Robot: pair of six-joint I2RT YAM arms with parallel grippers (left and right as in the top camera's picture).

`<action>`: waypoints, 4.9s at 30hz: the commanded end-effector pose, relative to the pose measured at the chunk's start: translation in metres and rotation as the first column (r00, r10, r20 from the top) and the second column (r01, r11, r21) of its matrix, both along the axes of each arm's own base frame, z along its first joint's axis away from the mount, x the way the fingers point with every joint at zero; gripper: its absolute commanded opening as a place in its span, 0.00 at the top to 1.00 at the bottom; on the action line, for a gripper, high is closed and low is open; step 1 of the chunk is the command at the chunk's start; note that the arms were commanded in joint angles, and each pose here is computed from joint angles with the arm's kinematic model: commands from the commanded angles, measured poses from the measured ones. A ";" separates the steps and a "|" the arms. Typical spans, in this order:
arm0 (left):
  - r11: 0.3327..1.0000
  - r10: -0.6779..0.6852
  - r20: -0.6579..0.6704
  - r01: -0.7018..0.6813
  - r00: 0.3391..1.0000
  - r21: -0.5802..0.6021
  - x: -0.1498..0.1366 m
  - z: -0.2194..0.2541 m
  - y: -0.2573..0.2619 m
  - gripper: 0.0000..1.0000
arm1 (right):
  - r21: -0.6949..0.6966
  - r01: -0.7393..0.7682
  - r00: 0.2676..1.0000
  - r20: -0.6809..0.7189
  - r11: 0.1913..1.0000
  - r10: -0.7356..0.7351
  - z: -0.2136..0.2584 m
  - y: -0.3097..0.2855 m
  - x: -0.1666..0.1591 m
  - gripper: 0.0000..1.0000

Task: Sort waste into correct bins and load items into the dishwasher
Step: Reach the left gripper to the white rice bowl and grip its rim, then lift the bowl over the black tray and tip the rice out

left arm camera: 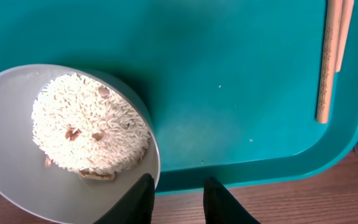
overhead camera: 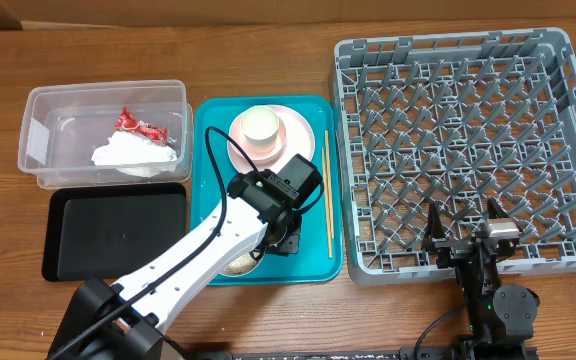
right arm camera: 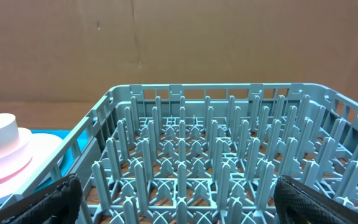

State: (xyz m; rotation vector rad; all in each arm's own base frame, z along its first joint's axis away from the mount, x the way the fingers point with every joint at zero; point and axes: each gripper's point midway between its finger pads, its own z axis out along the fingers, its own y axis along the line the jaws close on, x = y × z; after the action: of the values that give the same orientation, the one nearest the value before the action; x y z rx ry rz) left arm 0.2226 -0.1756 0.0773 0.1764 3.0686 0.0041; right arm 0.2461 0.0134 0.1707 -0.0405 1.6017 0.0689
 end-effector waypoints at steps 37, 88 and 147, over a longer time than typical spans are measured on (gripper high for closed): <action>0.994 0.081 0.046 -0.085 0.996 0.076 -0.005 -0.042 0.023 0.80 | 0.000 -0.002 1.000 0.010 1.000 0.002 0.000 0.000 0.000 0.00; 0.993 0.109 0.002 -0.109 0.994 0.040 -0.015 -0.051 0.019 0.96 | 0.000 -0.002 1.000 0.010 1.000 0.002 0.000 0.000 0.000 0.00; 0.769 0.345 -0.092 -0.338 0.934 -0.543 0.077 0.080 0.164 0.96 | 0.000 -0.002 1.000 0.010 1.000 0.002 0.000 0.000 0.000 0.00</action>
State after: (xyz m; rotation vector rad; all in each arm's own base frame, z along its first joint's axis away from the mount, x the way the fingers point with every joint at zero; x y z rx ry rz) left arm 0.2899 -0.0053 0.1395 -0.5234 2.9892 -0.6449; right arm 0.2461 0.0134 0.1709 -0.0405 1.6009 0.0689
